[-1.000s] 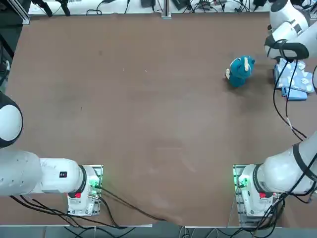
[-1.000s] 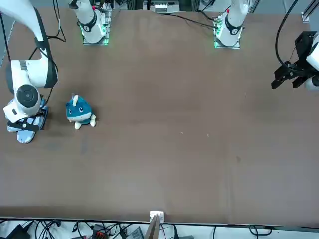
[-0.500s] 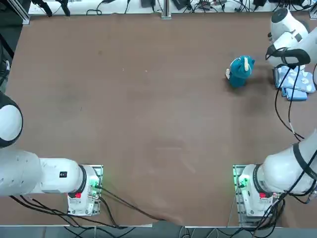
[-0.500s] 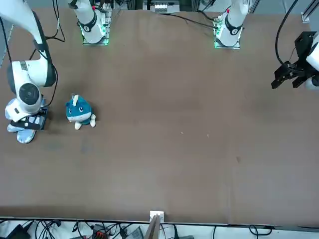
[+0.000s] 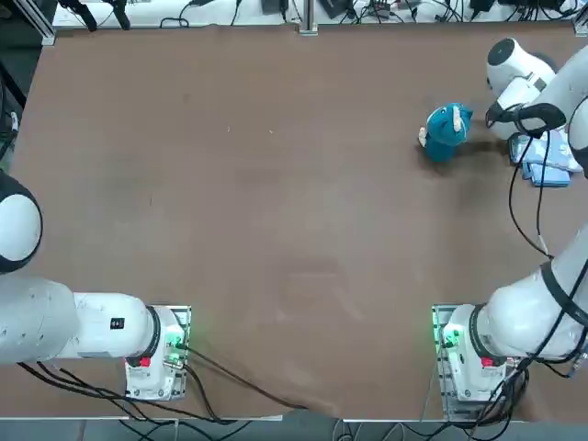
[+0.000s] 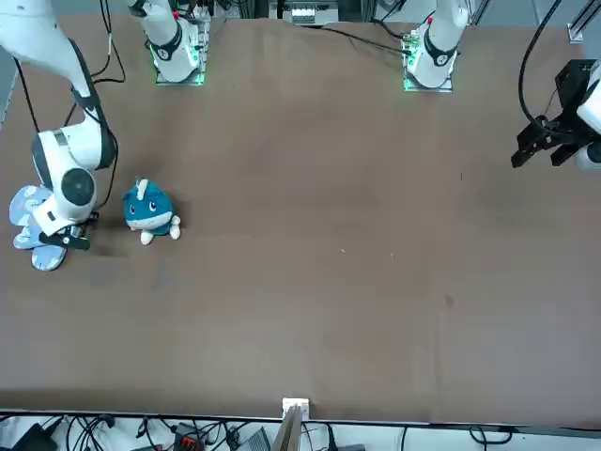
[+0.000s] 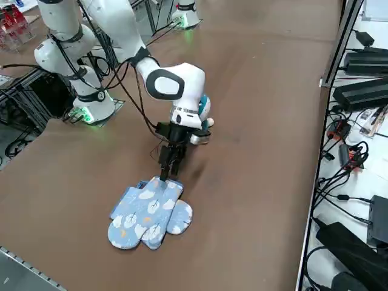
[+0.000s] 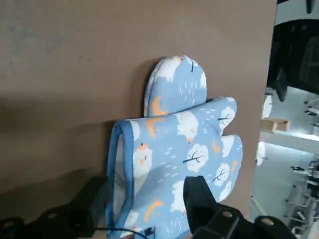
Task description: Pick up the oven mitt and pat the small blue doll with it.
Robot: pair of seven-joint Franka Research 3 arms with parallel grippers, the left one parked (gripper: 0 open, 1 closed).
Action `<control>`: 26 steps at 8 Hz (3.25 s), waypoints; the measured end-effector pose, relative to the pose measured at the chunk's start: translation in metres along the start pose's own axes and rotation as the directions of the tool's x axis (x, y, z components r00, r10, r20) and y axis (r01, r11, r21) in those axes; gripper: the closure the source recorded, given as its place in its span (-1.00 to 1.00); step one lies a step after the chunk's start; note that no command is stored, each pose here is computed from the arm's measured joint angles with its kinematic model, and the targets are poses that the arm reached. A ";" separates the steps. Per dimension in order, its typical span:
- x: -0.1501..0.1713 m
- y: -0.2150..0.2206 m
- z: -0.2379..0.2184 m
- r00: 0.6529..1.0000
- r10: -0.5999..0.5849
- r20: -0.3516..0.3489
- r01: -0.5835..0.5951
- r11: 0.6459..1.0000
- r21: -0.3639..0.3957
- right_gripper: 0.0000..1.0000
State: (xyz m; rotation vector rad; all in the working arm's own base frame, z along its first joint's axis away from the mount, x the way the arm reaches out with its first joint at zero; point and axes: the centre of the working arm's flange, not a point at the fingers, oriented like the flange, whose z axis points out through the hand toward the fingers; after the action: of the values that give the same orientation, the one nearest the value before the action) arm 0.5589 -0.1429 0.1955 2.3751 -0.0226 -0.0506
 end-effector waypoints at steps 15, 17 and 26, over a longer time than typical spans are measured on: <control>-0.001 0.009 0.037 1.000 -0.015 0.003 0.015 0.998 -0.065 0.87; 0.017 0.040 0.015 0.999 -0.013 -0.030 0.010 0.996 -0.094 0.92; 0.038 0.242 -0.248 0.977 -0.211 -0.006 0.202 0.924 0.326 0.92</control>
State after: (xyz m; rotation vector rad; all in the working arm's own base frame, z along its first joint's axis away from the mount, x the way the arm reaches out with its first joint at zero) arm 0.6075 -0.1466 0.5410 2.6991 0.2229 -0.1969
